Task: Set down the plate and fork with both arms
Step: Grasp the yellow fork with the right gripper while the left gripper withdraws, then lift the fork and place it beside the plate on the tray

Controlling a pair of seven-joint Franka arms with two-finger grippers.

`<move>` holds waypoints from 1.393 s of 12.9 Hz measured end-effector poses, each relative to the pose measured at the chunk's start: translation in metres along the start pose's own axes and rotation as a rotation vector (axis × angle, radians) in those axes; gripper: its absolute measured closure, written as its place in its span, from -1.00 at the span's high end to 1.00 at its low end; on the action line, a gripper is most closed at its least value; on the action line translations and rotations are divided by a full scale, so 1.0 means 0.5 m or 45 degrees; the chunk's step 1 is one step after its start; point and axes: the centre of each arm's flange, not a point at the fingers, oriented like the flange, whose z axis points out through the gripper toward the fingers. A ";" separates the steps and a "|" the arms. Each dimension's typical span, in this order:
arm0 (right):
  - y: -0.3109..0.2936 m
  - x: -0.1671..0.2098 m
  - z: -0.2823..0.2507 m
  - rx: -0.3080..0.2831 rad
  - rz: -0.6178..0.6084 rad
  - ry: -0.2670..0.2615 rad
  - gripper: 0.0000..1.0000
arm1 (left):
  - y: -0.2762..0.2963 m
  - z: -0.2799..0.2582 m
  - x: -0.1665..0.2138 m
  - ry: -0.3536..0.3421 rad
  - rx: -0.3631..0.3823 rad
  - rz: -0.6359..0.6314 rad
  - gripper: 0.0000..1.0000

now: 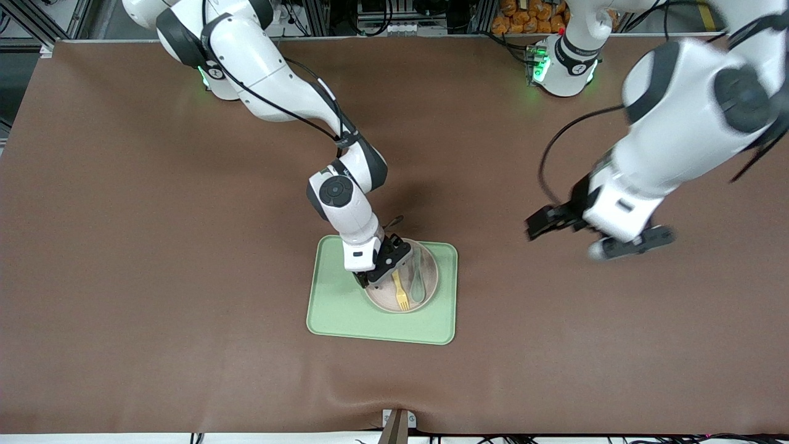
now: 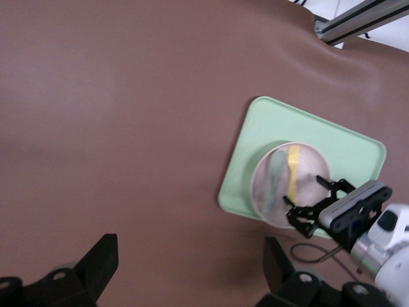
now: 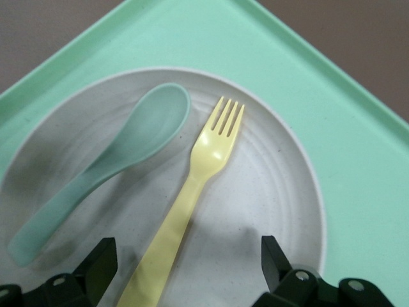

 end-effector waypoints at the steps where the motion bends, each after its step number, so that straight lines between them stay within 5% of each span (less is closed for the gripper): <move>1: 0.000 -0.002 0.005 0.000 0.014 -0.001 1.00 | -0.027 -0.043 -0.008 0.019 0.032 0.026 1.00; 5: -0.002 -0.006 0.015 0.001 0.032 -0.004 1.00 | -0.056 -0.125 -0.048 0.038 0.100 0.068 1.00; 12: -0.003 0.014 -0.002 0.003 0.054 0.039 -0.58 | -0.109 -0.213 -0.089 0.054 0.195 0.344 1.00; 18: 0.018 0.055 -0.080 0.004 0.288 0.017 -0.67 | -0.203 -0.208 -0.109 -0.017 0.235 0.336 1.00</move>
